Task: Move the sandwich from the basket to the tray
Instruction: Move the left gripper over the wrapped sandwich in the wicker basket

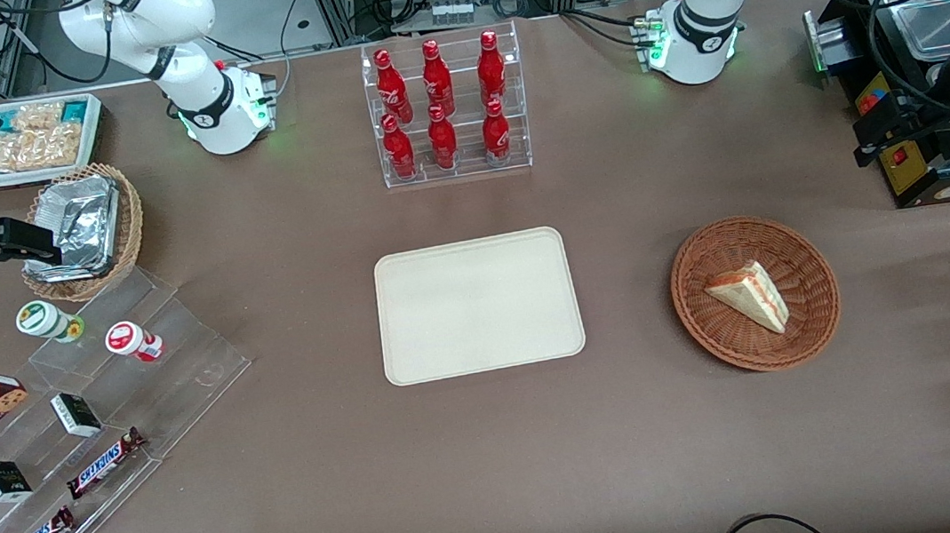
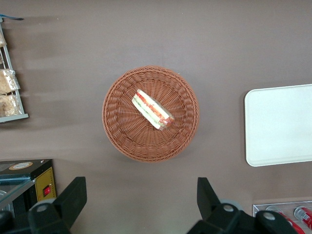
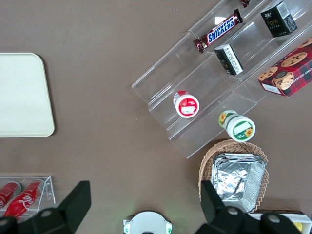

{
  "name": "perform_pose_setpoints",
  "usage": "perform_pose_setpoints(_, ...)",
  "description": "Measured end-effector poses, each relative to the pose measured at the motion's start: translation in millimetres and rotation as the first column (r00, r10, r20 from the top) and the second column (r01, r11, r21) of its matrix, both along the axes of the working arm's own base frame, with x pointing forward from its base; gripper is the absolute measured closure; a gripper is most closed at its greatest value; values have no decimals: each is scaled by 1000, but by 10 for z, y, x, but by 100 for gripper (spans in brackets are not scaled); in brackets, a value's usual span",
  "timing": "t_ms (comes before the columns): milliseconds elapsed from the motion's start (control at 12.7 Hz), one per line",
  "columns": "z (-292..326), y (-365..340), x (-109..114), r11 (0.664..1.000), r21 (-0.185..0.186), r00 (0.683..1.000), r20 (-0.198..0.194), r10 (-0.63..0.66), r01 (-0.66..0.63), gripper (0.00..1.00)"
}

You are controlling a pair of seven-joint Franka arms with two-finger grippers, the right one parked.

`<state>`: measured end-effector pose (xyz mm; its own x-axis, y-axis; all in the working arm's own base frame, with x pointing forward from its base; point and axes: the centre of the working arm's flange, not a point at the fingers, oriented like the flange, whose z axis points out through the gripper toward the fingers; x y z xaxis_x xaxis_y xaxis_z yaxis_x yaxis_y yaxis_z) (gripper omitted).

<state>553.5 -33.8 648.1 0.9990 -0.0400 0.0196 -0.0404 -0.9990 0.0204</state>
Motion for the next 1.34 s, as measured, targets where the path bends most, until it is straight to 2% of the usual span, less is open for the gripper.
perform_pose_setpoints(314, -55, 1, -14, 1000, 1, 1000, -25, 0, 0, 0)
perform_pose_setpoints(629, -423, -4, 90, 1000, 6, 997, -71, 31, -31, 0)
perform_pose_setpoints(864, -934, -18, 203, 992, 9, 990, -58, 130, -129, 0)
perform_pose_setpoints(1100, -1382, -33, 220, 980, 11, 979, -55, 197, -197, 0)
perform_pose_setpoints(1336, -1865, -37, 211, 939, 2, 939, -20, 344, -344, 0)
